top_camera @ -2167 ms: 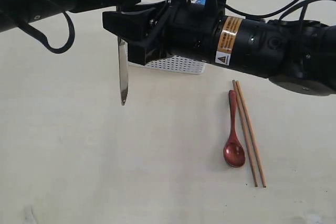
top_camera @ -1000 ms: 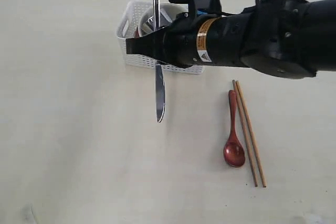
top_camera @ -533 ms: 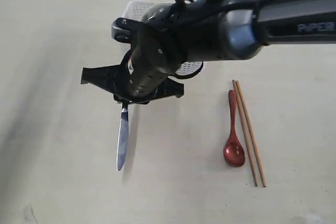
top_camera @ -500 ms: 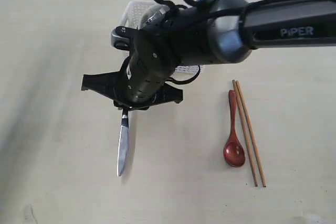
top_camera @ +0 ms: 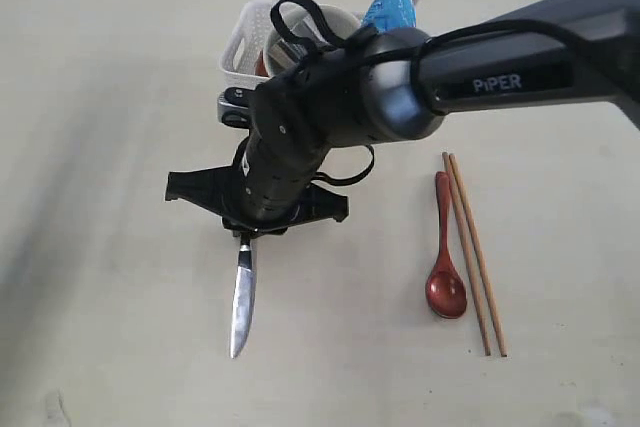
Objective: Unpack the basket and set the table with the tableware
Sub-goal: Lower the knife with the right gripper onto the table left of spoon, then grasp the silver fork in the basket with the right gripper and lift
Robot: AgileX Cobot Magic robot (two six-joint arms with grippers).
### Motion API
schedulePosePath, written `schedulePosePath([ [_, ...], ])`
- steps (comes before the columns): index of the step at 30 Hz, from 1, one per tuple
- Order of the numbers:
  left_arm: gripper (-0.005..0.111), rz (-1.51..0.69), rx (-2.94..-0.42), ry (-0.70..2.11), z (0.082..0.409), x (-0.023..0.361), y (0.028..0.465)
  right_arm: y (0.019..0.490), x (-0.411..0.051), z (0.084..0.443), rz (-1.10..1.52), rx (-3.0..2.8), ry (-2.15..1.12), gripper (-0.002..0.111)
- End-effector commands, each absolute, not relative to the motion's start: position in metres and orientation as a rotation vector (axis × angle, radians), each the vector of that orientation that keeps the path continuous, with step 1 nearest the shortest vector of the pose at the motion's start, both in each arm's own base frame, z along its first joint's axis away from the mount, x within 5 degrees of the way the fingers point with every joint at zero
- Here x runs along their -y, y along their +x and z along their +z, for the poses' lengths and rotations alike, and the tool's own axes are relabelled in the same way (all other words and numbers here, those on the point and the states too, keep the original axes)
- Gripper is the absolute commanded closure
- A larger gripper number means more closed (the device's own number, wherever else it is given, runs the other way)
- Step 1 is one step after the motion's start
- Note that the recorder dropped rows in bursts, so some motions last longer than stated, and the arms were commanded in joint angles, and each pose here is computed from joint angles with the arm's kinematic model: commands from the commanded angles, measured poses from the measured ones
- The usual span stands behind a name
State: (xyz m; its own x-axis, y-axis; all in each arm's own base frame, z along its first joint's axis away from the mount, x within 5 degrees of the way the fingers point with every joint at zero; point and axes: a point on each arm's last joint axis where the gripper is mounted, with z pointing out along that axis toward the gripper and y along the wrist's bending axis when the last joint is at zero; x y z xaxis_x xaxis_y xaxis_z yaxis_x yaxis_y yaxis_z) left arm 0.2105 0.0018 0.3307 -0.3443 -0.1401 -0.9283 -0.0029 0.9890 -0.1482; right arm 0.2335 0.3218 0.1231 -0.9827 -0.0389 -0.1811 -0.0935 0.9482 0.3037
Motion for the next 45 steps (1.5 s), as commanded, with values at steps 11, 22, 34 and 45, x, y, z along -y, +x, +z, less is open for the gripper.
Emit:
schedulePosePath([
  [11,0.045,-0.145,-1.909,-0.11,0.333,-0.002,0.209,0.234,-0.324,0.117,0.464,-2.934,-0.105,0.07],
  [22,0.045,-0.143,-1.91,-0.107,0.333,-0.002,0.209,0.236,-0.32,0.159,0.562,-2.847,-0.105,0.062],
  [34,0.045,-0.144,-1.917,-0.103,0.332,-0.002,0.209,0.211,-0.241,0.346,0.44,-2.261,-0.411,0.062],
  [45,0.045,-0.147,-1.902,-0.14,0.324,-0.001,0.231,0.208,-0.137,0.407,-0.065,-1.998,-0.199,0.062],
])
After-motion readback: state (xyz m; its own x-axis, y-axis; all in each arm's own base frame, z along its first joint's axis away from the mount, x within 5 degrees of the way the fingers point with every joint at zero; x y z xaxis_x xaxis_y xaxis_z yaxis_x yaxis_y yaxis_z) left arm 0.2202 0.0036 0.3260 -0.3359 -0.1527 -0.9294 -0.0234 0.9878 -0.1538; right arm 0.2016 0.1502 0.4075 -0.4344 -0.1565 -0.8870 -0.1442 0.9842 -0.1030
